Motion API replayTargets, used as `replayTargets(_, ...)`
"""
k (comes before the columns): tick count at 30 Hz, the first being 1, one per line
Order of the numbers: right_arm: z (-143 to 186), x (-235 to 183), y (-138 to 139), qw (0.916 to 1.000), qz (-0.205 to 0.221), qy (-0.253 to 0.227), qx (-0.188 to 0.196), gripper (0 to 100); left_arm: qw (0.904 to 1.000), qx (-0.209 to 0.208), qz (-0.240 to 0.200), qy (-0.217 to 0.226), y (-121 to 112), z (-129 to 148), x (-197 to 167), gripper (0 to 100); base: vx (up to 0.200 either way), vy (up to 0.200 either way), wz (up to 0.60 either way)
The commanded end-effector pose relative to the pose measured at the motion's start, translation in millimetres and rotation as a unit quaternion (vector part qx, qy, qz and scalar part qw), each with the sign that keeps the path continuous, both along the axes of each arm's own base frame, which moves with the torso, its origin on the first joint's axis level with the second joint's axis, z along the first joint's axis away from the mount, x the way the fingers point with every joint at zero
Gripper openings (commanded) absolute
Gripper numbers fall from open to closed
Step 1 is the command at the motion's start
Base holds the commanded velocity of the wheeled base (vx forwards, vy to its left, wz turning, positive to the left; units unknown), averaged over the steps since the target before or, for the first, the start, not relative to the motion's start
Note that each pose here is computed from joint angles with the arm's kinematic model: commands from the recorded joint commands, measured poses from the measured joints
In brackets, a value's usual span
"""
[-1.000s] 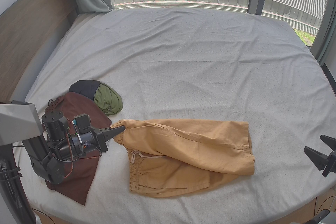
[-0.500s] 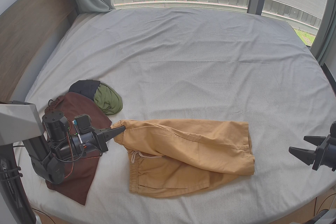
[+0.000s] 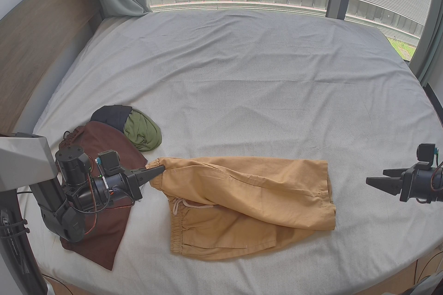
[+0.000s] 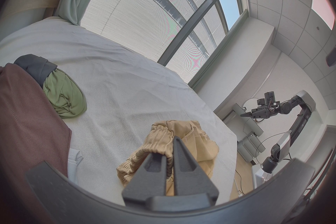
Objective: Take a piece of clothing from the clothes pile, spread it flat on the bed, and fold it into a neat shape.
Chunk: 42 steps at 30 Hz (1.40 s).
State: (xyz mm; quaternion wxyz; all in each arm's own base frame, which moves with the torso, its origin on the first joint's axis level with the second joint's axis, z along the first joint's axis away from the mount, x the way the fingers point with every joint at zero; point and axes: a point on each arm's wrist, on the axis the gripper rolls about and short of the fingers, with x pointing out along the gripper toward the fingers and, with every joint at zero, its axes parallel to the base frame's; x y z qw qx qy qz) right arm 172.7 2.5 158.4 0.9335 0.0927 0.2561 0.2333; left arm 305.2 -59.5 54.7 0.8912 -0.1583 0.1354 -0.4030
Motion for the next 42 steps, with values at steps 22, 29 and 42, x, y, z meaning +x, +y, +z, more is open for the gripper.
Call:
replayTargets(22,-61.3,81.1,-1.4,0.9937,0.014,0.084,0.074,100,1.0,0.001,0.008,-0.004,1.8,-1.8,6.3,0,0.0,0.0,0.0)
replayTargets(29,-77.2,94.1,1.6,0.9925,0.015,0.091,0.08,100,1.0,0.002,0.008,-0.004,1.8,-2.6,6.8,0,0.0,0.0,0.0)
replayTargets(42,-103.5,113.0,9.2,0.9884,0.01,0.106,0.108,100,0.9999,0.002,0.009,-0.006,2.2,-2.2,7.2,0,0.0,0.0,0.0)
